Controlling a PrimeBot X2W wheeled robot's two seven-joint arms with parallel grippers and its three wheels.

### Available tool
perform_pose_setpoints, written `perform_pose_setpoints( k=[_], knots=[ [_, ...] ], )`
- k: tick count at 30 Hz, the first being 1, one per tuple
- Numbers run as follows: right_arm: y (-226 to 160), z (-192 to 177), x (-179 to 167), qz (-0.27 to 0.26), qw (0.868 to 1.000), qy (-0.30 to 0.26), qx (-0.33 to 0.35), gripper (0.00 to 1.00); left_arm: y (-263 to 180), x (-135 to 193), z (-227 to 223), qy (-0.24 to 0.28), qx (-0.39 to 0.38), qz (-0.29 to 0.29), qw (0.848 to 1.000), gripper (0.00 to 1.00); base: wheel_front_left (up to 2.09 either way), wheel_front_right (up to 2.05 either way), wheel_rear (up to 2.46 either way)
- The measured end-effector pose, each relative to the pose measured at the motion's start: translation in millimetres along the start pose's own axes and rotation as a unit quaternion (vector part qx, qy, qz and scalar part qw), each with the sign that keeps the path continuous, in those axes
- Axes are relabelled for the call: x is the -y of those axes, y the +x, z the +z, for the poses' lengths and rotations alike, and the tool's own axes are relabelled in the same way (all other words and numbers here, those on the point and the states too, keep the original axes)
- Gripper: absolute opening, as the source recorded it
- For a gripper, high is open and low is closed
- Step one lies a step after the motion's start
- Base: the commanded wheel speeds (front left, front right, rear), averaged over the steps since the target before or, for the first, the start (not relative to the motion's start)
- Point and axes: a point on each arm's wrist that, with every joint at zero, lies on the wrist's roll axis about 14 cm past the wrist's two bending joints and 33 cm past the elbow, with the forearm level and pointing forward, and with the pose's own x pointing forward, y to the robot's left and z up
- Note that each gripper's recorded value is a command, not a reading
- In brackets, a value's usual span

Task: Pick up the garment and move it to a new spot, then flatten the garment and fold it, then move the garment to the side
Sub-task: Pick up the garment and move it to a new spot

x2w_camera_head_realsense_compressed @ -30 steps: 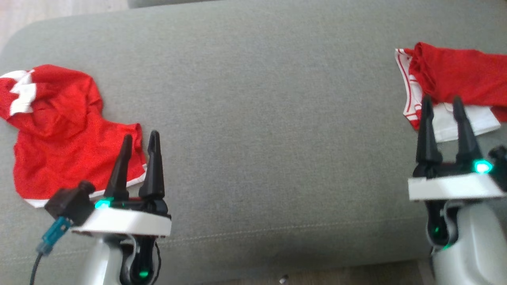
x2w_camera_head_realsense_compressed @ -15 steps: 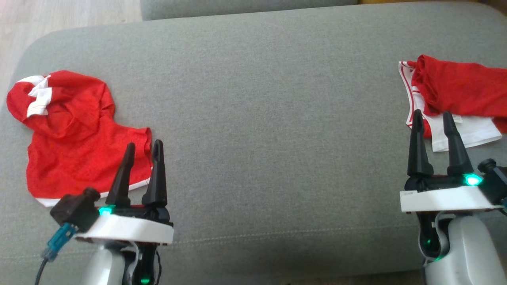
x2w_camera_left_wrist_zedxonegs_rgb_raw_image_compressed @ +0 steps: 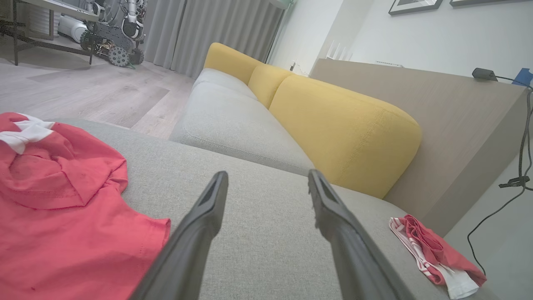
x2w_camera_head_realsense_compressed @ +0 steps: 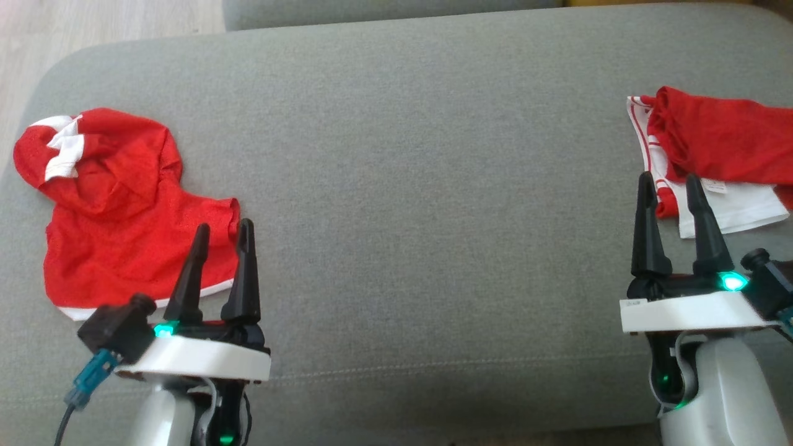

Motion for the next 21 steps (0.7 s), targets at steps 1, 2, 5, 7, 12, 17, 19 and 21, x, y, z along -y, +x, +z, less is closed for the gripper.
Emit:
perform_pose_setpoints(
  k=[1,2,5,7,12,17,19,21],
  knots=[
    [1,-1,0,0.001,1.0,0.0,-0.001,1.0,0,-1,0,0.0,0.0,0.001,1.0,1.0,0.0,0.0,0.0],
    [1,-3,-1,0.001,1.0,0.001,-0.003,1.0,0,-2,0,0.0,0.0,0.003,1.0,1.0,0.0,0.0,0.0],
    [4,-8,-4,0.007,1.0,0.003,-0.01,1.0,0,-7,0,0.001,0.0,0.01,1.0,1.0,0.0,0.0,0.0],
    [6,-12,-7,0.012,1.0,0.004,-0.014,1.0,0,-12,1,0.003,0.003,0.02,1.0,1.0,0.0,0.0,0.0],
    [15,-23,-22,0.036,0.999,0.008,-0.026,1.0,0,-29,7,0.005,0.011,0.045,0.999,1.0,0.0,0.0,0.0],
    [24,-36,-46,0.074,0.996,0.017,-0.041,1.0,-5,-46,18,0.014,0.025,0.071,0.997,1.0,0.0,0.0,0.0],
    [28,-41,-57,0.093,0.994,0.019,-0.047,1.0,-10,-55,25,0.017,0.033,0.086,0.996,1.0,0.0,0.0,0.0],
    [32,-46,-69,0.114,0.992,0.018,-0.055,1.0,-16,-64,32,0.017,0.042,0.103,0.994,1.0,0.0,0.0,0.0]
  ],
)
